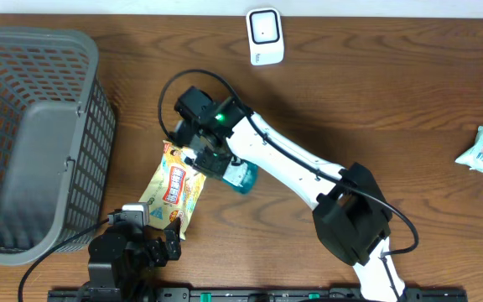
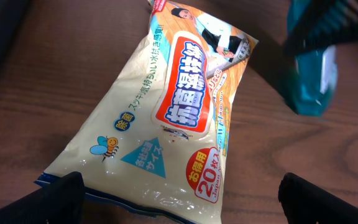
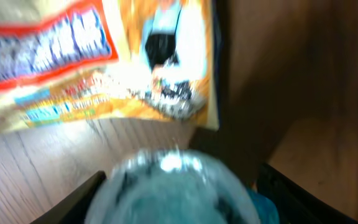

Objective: Scan the item barcode

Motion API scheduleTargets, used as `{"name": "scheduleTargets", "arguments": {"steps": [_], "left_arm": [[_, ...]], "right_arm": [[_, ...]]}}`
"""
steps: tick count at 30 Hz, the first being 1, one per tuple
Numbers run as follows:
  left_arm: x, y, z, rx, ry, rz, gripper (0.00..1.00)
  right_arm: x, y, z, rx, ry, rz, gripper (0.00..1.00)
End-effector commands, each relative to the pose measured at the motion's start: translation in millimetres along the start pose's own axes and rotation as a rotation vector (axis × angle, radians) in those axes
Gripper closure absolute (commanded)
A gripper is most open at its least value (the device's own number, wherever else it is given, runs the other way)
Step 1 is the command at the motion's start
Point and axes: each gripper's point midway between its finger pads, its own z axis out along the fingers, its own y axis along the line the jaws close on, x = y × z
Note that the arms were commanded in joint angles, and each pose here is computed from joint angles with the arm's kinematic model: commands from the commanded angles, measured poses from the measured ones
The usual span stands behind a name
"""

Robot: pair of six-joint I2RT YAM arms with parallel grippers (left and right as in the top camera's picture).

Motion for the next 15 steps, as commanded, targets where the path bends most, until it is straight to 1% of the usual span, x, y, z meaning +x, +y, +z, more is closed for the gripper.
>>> {"name": "scheduleTargets", "arguments": {"steps": [1, 3, 6, 10, 15], "left_arm": [[7.8, 3.2, 0.6, -0.015, 0.029, -0.004, 0.01], [7.8, 3.2, 0.6, -0.015, 0.029, -0.004, 0.01], [7.8, 3.2, 0.6, -0.015, 0.029, -0.004, 0.01], [7.8, 3.2, 0.6, -0.015, 0.029, -0.004, 0.01], [7.8, 3.2, 0.6, -0.015, 0.029, -0.004, 0.01]], "right_arm": [[-15.9, -11.3, -16.2, 0.021, -0.070, 0.033, 0.77], [-20.4, -18.7, -17.1, 0.038, -0.093, 0.060, 0.77], [-29.0, -39.4, -20.0, 0.106, -0.140, 0.150, 0.74], [-37.2, -70.4, -26.5, 0.202, -0.206, 0.314, 0.73], [-34.6, -95.7, -31.9, 0.258, -0.251, 0.534, 0.73]]}}
